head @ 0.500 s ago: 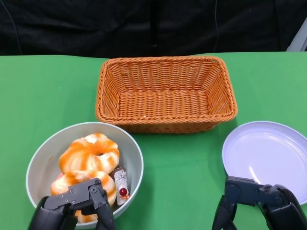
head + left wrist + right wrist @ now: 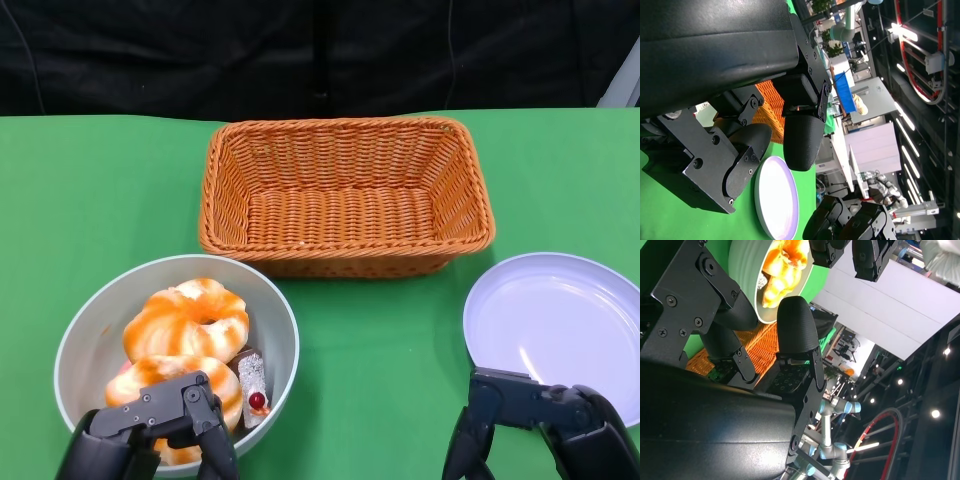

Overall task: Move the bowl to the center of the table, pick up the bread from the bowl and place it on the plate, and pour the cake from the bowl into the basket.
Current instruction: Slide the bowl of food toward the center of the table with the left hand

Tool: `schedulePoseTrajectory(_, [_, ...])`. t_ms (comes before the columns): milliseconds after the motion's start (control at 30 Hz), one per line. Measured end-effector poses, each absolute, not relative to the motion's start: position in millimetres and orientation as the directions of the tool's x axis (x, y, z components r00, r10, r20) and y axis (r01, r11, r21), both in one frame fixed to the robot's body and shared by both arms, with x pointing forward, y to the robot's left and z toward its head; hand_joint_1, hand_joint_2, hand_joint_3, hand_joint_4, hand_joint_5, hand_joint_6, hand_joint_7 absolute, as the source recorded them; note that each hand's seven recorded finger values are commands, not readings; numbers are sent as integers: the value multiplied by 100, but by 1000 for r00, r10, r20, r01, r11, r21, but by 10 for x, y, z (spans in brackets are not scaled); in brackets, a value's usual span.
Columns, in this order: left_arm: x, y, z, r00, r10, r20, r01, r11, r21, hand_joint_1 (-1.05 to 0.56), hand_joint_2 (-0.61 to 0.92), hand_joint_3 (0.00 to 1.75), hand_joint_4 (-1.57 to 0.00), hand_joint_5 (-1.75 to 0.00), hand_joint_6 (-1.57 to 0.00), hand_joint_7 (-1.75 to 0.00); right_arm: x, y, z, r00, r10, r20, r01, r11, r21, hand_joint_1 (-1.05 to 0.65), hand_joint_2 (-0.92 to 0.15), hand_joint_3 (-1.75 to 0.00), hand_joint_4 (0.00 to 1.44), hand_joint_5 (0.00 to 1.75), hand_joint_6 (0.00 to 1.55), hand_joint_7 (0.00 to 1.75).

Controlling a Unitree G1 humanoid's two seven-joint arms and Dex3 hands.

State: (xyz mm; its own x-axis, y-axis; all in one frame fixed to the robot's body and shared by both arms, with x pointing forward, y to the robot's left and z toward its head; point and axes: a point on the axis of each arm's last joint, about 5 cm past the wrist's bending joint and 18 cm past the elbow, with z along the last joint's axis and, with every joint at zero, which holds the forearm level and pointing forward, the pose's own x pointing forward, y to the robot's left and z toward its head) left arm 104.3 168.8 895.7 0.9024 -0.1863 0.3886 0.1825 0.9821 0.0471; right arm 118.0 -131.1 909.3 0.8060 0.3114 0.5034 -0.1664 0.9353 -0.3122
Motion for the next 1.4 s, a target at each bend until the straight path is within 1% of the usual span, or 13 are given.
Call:
schedulePoseTrajectory(33, [1043,1690,8957,903,-177,392,177,984,36,3,47,128,-77,-152,-76,-133,1180,-1311,9093,806,311,503,-166,935,-312,10,-8,-175,92,171,91,140])
schedulePoseTrajectory(133, [1050,1711,8965,902,-149,406,154,988,19,-1,56,107,-67,-138,-67,-119,1179,-1310,9092,806,310,504,-166,936,-312,9,-8,-175,92,171,91,140])
schedulePoseTrajectory(200, [1054,1732,8972,902,-133,411,137,990,20,-4,60,94,-62,-128,-63,-102,1179,-1310,9092,806,309,504,-165,936,-311,10,-8,-175,92,171,91,140])
schedulePoseTrajectory(300, [1066,1766,9000,898,-116,424,112,993,34,-7,62,86,-58,-123,-56,-92,1179,-1308,9092,807,308,504,-164,937,-310,10,-7,-175,92,171,91,140])
schedulePoseTrajectory(433, [1113,1848,9046,889,-97,448,72,995,73,-11,59,85,-50,-118,-33,-97,1181,-1307,9093,806,307,505,-163,937,-310,10,-8,-175,92,171,91,140])
schedulePoseTrajectory(500, [1129,1894,9068,886,-98,453,55,993,108,-15,58,86,-46,-115,-28,-95,1182,-1307,9094,806,307,506,-162,937,-310,10,-8,-175,92,171,91,140])
schedulePoseTrajectory(733, [1208,2130,9159,879,-109,464,-6,971,240,-36,76,47,-33,-87,-34,-47,1186,-1305,9097,806,302,510,-156,938,-309,9,-7,-175,92,171,91,140])
schedulePoseTrajectory(867, [1220,2188,9174,883,-104,457,-20,966,259,-38,80,40,-31,-85,-36,-40,1188,-1304,9098,805,302,511,-156,938,-310,10,-7,-175,92,171,91,140])
schedulePoseTrajectory(900, [1220,2197,9174,887,-101,451,-22,965,260,-41,86,29,-14,-78,-31,-30,1189,-1304,9098,805,302,511,-156,938,-310,10,-7,-175,92,171,91,140])
schedulePoseTrajectory(967, [1221,2275,9187,904,-85,419,-39,959,279,-45,91,19,-4,-73,-28,-21,1191,-1303,9100,804,302,512,-154,938,-310,10,-7,-175,92,171,91,140])
schedulePoseTrajectory(1033, [1219,2370,9217,919,-66,389,-71,942,327,-51,92,18,-1,-64,-25,-15,1191,-1303,9099,804,301,512,-154,938,-310,11,-8,-175,92,171,91,140])
schedulePoseTrajectory(1167, [1224,2502,9266,938,0,347,-156,894,421,-57,92,17,0,-59,-23,-11,1190,-1302,9099,805,299,513,-152,939,-310,11,-8,-175,92,171,91,140])
schedulePoseTrajectory(1400, [1238,2568,9291,962,82,260,-205,848,489,-61,92,18,0,-43,-22,-7,1190,-1303,9098,806,299,511,-151,938,-311,10,-8,-175,92,171,91,140])
